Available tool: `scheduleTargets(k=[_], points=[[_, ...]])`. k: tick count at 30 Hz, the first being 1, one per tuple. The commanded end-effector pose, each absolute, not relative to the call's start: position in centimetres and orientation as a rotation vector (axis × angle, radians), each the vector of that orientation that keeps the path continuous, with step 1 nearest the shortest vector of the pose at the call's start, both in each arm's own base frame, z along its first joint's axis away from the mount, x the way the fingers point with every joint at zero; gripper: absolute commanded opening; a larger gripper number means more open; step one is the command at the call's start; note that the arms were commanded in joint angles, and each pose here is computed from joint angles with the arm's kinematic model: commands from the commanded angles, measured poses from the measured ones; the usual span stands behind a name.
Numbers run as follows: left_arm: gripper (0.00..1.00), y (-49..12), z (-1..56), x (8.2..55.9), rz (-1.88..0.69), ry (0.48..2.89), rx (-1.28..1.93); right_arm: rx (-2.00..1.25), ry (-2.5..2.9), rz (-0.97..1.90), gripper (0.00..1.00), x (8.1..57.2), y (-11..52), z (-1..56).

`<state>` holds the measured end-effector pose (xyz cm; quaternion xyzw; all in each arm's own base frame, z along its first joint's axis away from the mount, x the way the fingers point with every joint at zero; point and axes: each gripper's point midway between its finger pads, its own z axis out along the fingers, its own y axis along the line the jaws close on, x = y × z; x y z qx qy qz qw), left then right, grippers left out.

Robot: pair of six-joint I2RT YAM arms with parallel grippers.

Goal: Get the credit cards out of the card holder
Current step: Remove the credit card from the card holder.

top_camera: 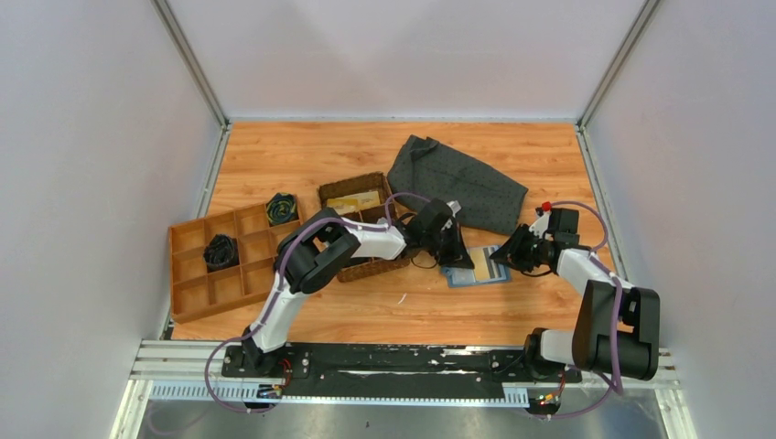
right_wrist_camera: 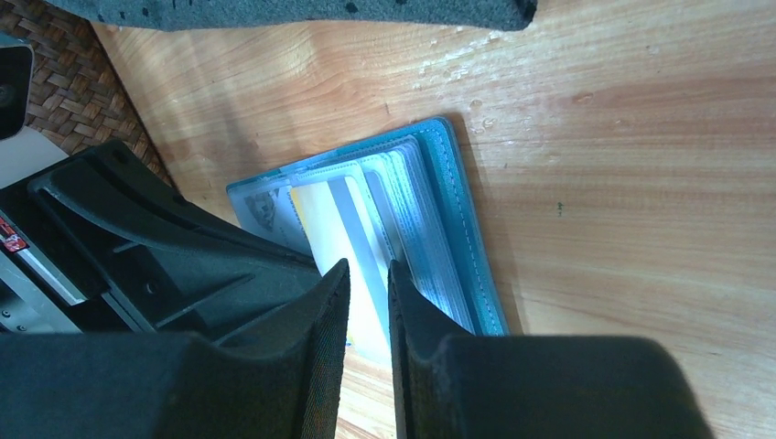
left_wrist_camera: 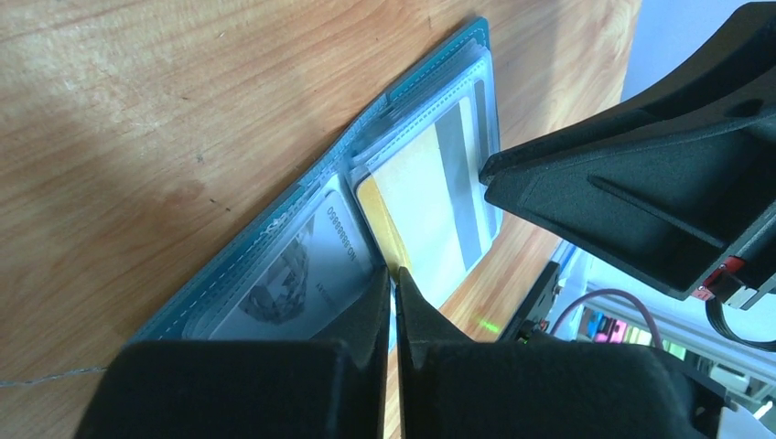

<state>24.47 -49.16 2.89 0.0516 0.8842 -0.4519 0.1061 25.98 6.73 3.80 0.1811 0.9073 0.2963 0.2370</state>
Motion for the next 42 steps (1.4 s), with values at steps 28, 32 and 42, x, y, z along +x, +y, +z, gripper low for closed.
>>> scheduleTargets(k=[28, 32, 42], points=[[0.42, -46.8, 6.2, 23.2, -1.333, 2.515, 0.270, 0.581, 2.649, 0.769, 0.26, 20.9, 7.0, 0.9], [0.47, -46.3, 6.0, 22.5, -1.333, 2.533, 0.267, 0.598, 2.656, 0.781, 0.26, 19.7, 7.3, 0.7], [0.52, -46.9, 5.9, 22.5, -1.339, 2.521, 0.308, 0.601, 2.637, 0.799, 0.26, 19.2, 7.6, 1.6]])
